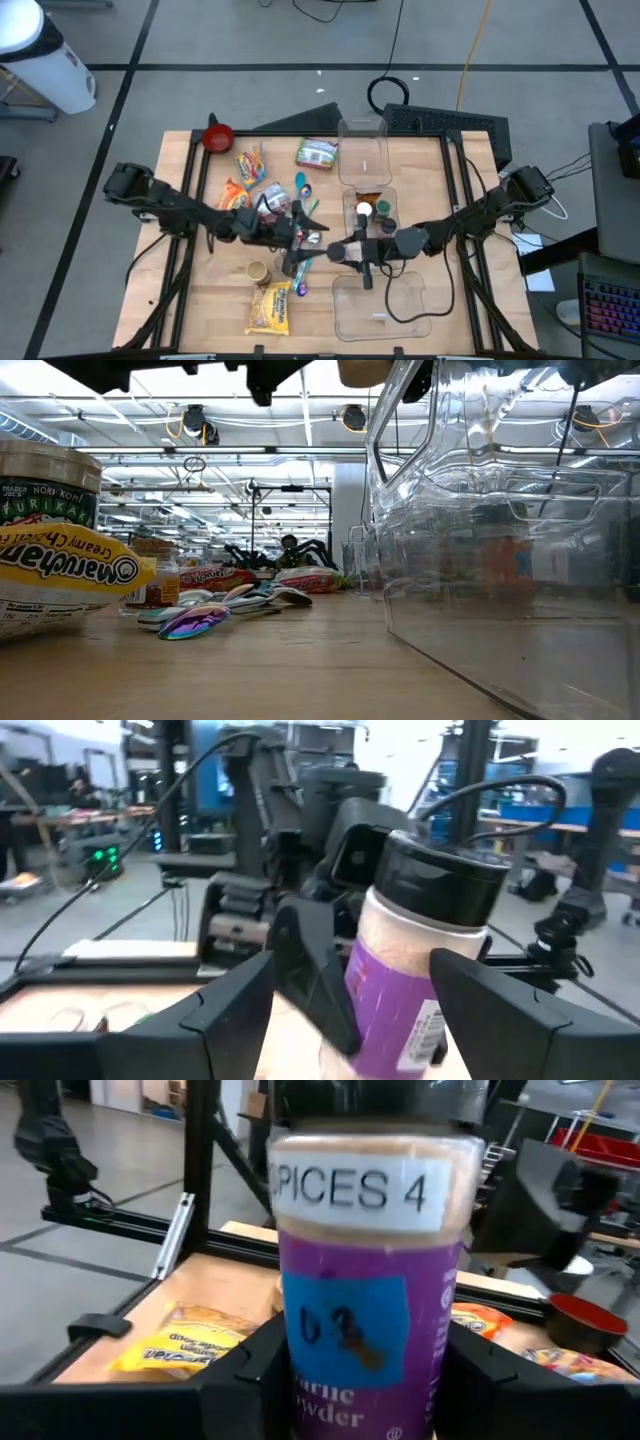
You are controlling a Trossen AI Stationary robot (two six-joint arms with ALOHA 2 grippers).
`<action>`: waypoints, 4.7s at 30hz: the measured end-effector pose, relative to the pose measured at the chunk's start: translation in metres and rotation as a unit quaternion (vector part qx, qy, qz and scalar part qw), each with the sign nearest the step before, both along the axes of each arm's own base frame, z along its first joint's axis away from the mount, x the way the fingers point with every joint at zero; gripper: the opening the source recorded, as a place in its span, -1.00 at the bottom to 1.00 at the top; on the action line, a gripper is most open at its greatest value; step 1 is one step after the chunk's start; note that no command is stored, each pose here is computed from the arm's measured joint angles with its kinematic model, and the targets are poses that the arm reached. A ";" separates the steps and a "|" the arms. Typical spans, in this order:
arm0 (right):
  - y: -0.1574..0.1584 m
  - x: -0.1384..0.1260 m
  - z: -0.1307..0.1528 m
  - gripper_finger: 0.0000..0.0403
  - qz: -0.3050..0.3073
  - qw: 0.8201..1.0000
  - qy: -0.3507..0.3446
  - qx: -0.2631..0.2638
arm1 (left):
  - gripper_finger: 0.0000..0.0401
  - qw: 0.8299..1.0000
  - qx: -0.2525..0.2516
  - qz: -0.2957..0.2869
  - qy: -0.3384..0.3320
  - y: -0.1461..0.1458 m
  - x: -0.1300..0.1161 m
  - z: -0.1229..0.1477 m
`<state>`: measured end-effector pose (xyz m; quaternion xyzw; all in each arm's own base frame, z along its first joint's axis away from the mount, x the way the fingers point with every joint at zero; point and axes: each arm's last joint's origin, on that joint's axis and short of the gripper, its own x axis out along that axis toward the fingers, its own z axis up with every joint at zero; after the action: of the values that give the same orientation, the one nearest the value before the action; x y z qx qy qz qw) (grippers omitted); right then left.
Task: Pick & Place Food Item
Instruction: Put the purple seasoning bottle into the middle transparent bin
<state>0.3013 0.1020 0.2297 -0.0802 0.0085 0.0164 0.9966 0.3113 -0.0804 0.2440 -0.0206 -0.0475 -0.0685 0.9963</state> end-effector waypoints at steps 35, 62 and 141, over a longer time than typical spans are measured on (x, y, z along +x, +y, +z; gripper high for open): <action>-0.004 -0.001 -0.004 -0.26 0.021 0.999 0.019 0.026 | 0.09 0.994 0.101 -0.017 0.037 -0.014 0.059 0.003; -0.011 -0.048 0.079 0.27 0.035 0.995 0.091 0.012 | -0.23 0.992 0.083 -0.016 0.099 0.000 0.057 -0.001; -0.057 -0.097 -0.066 -0.05 -0.123 0.970 0.186 0.102 | 0.69 0.984 0.059 0.014 0.166 0.024 0.009 0.031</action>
<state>0.2045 0.0454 0.1635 0.0275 0.2016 -0.0914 0.9748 0.3207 -0.0560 0.2748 0.0281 0.1226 -0.0526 0.9907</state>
